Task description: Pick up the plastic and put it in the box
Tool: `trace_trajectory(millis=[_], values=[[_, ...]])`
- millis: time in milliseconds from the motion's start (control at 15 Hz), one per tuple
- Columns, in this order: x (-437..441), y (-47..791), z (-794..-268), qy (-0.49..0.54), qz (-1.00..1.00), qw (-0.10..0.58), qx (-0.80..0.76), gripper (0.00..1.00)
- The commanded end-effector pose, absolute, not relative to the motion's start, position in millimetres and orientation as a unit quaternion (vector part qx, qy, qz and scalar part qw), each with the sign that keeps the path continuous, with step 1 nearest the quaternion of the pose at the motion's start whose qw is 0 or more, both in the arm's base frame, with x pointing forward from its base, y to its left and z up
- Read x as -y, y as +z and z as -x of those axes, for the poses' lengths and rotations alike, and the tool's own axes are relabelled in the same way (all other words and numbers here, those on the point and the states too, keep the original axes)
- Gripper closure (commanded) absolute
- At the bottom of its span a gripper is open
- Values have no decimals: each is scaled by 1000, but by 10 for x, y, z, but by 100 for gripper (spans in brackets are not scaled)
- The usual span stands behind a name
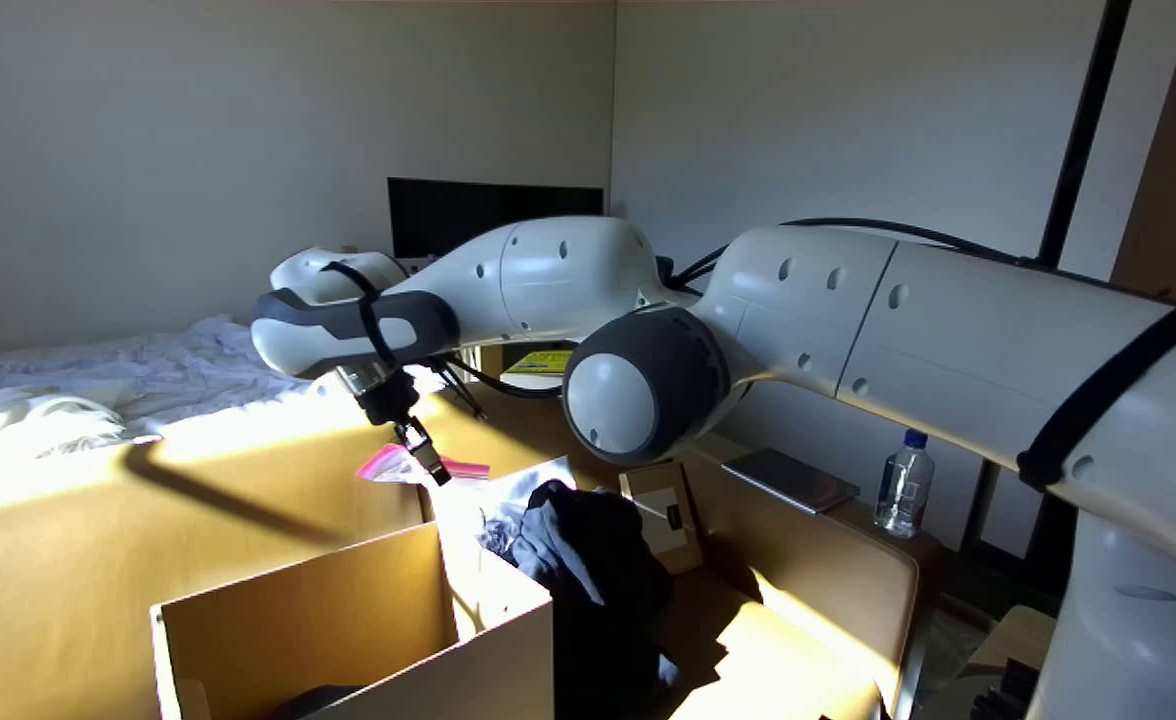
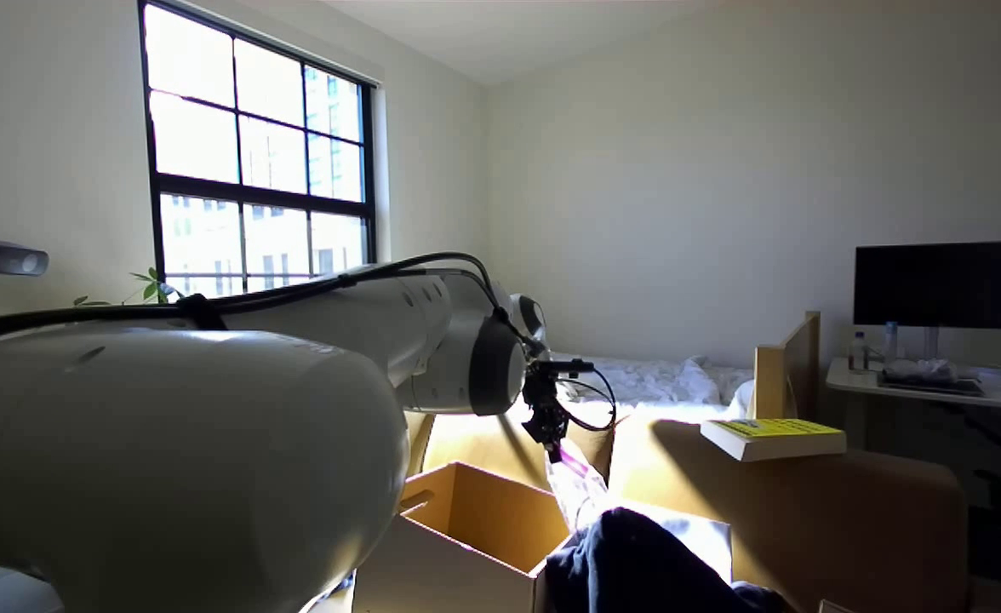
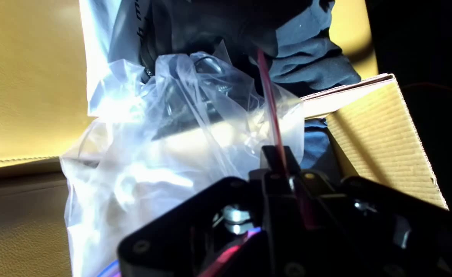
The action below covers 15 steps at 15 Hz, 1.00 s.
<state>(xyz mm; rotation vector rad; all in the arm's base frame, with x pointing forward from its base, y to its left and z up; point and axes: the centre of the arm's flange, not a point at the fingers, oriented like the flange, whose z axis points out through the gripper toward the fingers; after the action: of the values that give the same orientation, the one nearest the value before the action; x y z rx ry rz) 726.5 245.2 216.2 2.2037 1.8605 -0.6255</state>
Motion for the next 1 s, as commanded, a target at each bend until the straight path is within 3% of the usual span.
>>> trace_trajectory(millis=[0,667,933], values=[[-2771,2480,-6663,-205,-694,168,-669,99],[-4119,2671,-6254,-218,-537,335,-743,99],[-4198,2637,-6269,-222,-524,352,-743,99]])
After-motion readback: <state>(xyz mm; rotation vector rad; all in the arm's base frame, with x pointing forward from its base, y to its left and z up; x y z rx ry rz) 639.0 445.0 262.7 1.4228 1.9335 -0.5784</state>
